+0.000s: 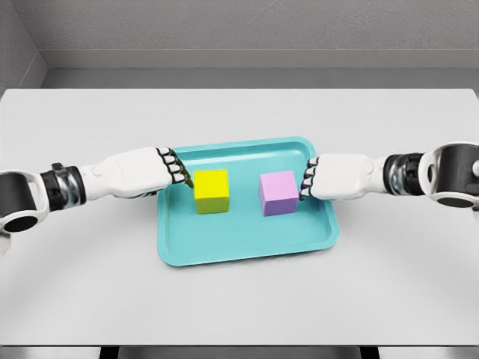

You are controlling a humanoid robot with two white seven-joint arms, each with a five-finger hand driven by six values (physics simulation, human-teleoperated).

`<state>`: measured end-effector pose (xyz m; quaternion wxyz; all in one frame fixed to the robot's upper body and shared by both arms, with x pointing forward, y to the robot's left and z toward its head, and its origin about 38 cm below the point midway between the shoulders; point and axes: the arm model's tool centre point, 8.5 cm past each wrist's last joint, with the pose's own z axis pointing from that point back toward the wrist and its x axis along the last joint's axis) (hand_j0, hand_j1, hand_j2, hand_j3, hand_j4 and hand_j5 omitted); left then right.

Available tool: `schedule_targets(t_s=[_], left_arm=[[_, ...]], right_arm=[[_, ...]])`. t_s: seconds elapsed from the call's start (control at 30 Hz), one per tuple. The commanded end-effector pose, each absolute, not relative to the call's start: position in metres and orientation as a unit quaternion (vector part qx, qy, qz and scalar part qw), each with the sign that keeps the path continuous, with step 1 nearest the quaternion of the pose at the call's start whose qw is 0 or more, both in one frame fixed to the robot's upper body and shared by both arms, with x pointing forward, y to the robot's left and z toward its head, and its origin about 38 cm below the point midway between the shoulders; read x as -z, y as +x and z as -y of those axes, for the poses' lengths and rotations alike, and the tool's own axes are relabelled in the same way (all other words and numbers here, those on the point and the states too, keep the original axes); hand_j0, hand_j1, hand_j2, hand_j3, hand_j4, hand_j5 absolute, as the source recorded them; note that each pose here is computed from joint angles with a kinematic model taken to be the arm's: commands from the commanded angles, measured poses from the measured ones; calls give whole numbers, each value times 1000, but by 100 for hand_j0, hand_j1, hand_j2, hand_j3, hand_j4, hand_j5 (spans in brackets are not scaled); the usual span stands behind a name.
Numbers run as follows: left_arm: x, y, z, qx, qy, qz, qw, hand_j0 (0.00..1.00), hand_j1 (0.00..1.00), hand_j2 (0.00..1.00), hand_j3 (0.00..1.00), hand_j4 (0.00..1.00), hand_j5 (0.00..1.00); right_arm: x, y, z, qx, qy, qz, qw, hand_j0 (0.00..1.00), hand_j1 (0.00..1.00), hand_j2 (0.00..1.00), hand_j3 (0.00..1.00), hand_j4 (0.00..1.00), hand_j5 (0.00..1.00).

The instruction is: Push two cubes

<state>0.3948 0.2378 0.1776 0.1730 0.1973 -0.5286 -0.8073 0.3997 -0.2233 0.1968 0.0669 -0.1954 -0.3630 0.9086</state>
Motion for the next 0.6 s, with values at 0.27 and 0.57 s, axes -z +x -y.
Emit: schedule_targets(t_s=[0.27,0.57], left_arm=[[-180,398,-222,806,191,533,170,77,77,77,77,77,77],[-180,399,-218,806,190,536,167,77,77,77,77,77,77]], right_arm=[[-193,398,209,-908,-185,373,57,80,80,80,80,80,80],[-196,399,204,-906,-187,377,53,80,80,80,80,80,80]])
